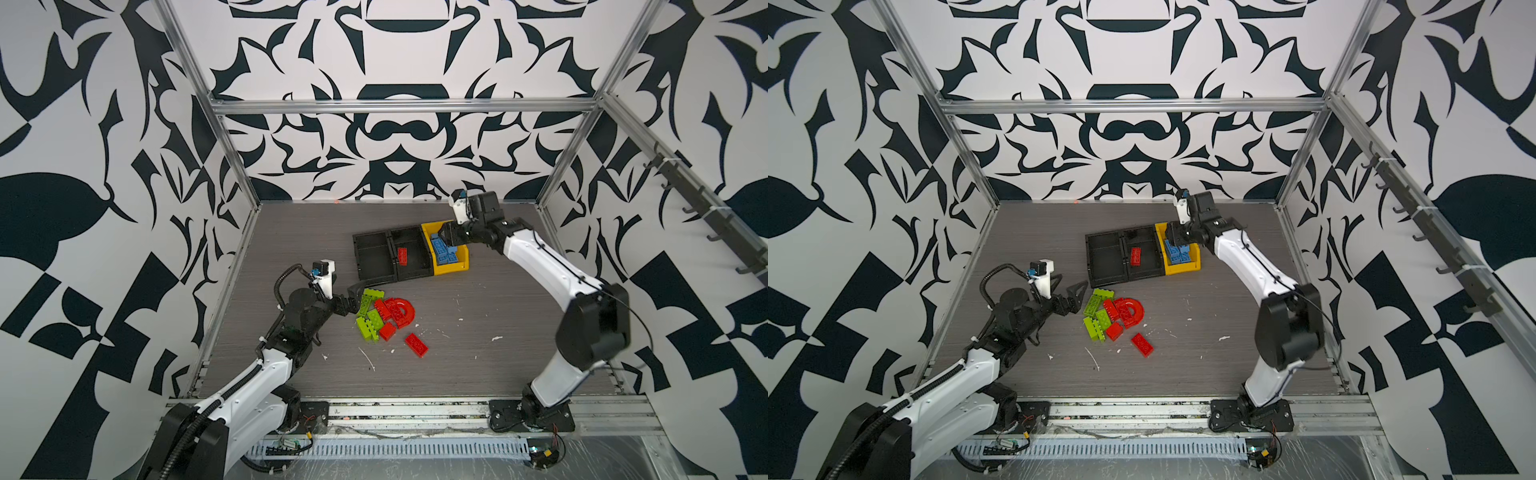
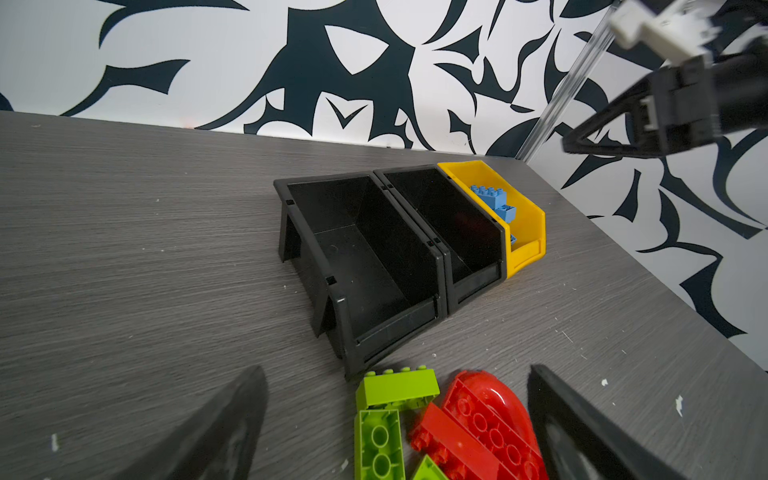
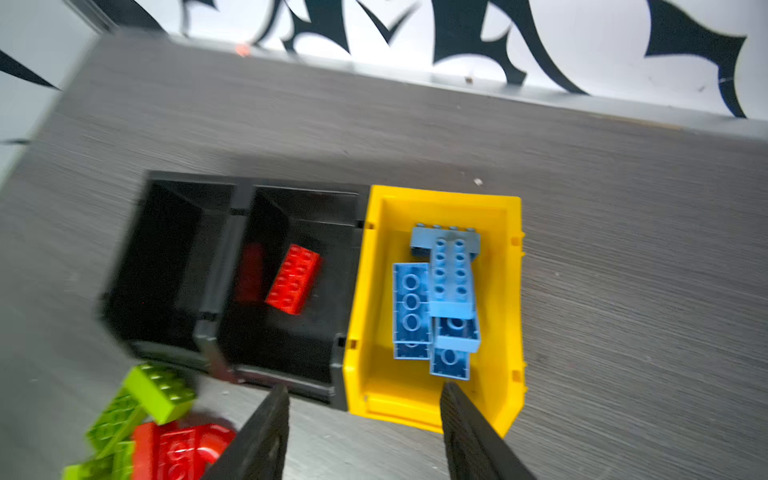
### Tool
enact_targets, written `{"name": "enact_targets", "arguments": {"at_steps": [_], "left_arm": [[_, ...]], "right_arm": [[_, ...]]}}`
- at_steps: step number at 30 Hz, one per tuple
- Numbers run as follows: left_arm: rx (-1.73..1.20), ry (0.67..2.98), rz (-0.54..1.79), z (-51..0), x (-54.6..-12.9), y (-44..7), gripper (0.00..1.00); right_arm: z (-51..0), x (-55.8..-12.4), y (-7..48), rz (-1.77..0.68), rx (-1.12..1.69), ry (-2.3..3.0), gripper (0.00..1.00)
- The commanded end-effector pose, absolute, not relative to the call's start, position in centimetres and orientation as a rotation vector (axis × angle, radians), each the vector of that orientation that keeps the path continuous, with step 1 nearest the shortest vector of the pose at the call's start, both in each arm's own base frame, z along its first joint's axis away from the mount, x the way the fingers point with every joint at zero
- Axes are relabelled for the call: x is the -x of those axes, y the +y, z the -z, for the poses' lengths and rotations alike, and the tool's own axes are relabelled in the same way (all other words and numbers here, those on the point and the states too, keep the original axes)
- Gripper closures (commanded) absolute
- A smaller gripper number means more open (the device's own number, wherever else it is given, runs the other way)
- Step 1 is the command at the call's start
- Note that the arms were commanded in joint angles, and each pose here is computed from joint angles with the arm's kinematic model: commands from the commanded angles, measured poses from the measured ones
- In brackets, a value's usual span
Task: Sort the legos into containers by color
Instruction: 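Move the right gripper back to the pile above a red 2x4 brick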
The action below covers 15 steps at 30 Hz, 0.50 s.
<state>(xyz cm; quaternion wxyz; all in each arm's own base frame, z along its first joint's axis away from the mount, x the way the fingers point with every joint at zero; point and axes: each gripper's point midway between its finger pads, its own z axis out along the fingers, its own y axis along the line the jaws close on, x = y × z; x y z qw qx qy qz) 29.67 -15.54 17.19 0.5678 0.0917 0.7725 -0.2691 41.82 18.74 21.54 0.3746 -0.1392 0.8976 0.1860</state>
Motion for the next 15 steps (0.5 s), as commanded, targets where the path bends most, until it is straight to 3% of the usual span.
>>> {"name": "enact_targets", "arguments": {"at_steps": [1, 10, 15], "left_arm": [[-0.214, 1.791, 0.654, -18.0, -29.6, -15.7, 0.0], [-0.222, 1.836, 0.668, -16.5, -30.3, -16.4, 0.0], [-0.223, 1.845, 0.684, -16.3, -30.3, -16.6, 0.0]], "right_arm": [[-23.4, -37.7, 21.4, -0.657, 0.392, 2.167, 0.39], [-20.8, -25.3, 23.3, -0.616, 0.658, 2.182, 0.39], [-18.3, -22.3, 22.5, -0.543, 0.702, 2.266, 0.39]]}}
